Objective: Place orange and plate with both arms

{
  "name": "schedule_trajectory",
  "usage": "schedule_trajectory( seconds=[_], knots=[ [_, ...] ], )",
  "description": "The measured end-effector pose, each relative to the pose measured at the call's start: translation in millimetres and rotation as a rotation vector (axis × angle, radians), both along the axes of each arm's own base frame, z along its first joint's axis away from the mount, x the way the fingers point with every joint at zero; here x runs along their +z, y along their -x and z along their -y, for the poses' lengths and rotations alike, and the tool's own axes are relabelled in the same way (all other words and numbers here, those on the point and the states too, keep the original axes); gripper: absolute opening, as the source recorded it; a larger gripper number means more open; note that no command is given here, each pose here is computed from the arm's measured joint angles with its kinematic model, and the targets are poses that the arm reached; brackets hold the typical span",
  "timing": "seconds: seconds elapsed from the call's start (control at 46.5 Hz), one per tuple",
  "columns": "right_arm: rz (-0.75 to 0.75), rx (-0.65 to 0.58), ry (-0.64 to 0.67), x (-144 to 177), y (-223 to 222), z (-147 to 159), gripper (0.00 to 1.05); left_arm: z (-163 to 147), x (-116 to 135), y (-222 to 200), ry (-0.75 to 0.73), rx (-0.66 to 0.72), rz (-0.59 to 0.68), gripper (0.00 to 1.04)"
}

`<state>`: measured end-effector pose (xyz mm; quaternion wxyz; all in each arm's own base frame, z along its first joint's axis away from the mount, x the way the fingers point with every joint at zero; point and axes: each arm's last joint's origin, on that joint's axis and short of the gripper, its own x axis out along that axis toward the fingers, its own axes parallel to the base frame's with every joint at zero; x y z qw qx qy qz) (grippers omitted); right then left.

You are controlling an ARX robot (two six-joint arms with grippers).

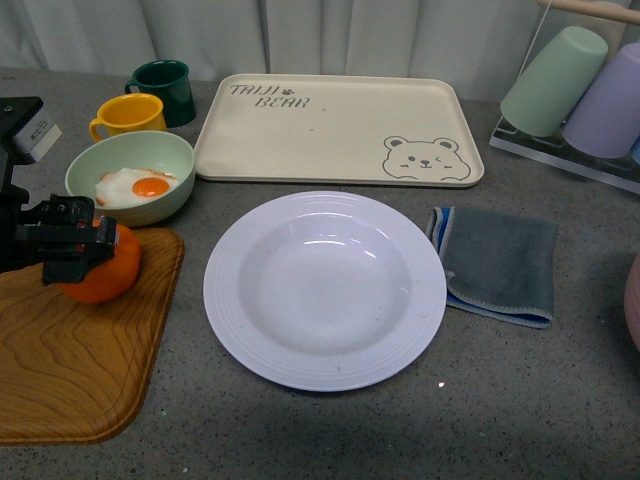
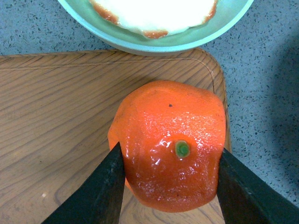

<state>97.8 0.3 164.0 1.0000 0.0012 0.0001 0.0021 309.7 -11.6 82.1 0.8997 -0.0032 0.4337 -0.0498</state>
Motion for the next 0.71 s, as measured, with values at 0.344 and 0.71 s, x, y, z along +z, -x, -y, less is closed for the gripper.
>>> schedule_trajectory(
  seconds=[0.344, 0.71],
  knots=[
    [0.0, 0.0, 0.0, 0.0, 0.0, 0.0, 0.95, 44.4, 26.2, 20.9, 0.101, -0.121, 0.055, 0.44],
    [0.0, 0.0, 0.0, 0.0, 0.0, 0.0, 0.95, 128.9, 25.1, 8.6, 0.092, -0.286, 0.102, 0.43]
  ],
)
